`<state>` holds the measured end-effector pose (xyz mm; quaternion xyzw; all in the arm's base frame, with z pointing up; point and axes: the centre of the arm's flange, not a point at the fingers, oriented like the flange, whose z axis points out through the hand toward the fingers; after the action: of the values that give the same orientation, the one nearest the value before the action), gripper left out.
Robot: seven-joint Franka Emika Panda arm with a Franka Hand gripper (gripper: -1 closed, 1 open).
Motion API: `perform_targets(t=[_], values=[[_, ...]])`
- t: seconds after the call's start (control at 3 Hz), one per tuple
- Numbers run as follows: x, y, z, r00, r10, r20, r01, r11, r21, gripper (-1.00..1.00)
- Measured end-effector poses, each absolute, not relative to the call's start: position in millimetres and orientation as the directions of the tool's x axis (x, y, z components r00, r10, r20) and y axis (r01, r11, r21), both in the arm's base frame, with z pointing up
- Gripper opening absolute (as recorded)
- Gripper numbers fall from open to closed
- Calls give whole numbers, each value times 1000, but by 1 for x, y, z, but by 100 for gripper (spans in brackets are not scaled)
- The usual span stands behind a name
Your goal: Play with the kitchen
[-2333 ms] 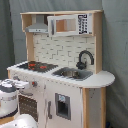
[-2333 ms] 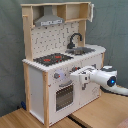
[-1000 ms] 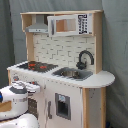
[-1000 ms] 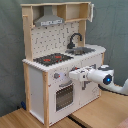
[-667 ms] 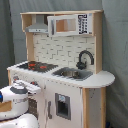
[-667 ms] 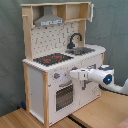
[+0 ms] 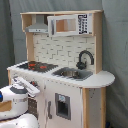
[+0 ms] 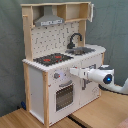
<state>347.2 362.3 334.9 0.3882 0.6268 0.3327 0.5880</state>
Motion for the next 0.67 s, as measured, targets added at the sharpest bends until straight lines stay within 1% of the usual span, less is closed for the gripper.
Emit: perform_targets(t=[0.67], values=[[347,364,335,14,968,-249,92,247,965,-100]])
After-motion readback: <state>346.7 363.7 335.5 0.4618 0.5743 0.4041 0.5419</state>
